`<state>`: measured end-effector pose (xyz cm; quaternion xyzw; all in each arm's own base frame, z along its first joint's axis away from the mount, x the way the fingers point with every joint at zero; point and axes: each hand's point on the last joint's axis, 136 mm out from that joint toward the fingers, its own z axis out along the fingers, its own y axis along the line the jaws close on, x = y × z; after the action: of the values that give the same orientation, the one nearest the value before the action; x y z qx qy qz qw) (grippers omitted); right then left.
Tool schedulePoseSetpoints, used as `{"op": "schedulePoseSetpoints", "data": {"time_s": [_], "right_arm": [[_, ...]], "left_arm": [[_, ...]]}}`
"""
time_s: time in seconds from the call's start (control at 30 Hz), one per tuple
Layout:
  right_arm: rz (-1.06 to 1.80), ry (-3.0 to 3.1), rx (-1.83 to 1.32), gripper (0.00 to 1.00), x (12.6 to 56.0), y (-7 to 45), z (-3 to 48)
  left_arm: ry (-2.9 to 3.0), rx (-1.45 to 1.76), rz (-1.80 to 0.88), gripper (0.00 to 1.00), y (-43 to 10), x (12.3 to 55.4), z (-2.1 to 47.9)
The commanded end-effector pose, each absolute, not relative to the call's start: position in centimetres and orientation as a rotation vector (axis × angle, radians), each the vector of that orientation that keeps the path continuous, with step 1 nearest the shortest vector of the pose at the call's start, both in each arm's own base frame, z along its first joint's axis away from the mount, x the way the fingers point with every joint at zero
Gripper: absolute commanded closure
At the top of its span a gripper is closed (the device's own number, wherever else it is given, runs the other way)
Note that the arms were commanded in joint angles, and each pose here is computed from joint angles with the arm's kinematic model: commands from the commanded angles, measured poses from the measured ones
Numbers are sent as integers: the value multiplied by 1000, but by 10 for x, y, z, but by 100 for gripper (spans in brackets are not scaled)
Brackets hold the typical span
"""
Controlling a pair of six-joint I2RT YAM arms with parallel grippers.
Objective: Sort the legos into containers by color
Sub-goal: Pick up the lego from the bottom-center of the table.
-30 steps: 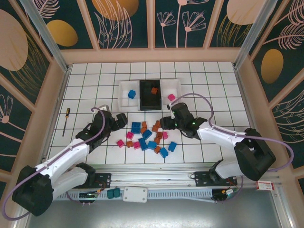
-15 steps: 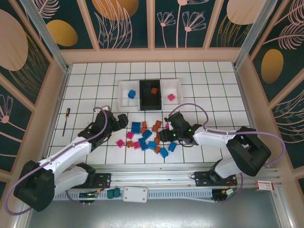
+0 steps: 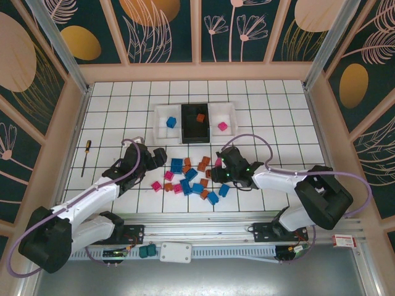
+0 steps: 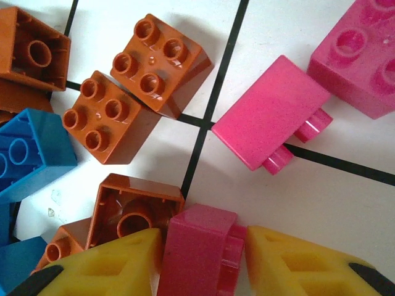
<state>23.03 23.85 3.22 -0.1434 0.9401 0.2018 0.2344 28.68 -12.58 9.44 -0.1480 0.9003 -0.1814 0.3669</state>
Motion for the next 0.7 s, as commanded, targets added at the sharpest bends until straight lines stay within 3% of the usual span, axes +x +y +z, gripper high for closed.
{"op": "schedulePoseSetpoints", "data": {"time_s": [0.0,0.1,0.47,0.67], "right_arm": [[528,2592,-378,59,231,234,24],[572,2568,-374,65,230,237,30],[638,2415,-359,68,243,237,99],[612,2267,-267,70,306,223,148]], "left_arm": [[2321,-387,-489,1,-129,287,90],[2325,-384,-489,1,-129,287,90],[2318,-387,-506,1,-131,287,92],[2315,-384,-522,1,-132,286,93]]}}
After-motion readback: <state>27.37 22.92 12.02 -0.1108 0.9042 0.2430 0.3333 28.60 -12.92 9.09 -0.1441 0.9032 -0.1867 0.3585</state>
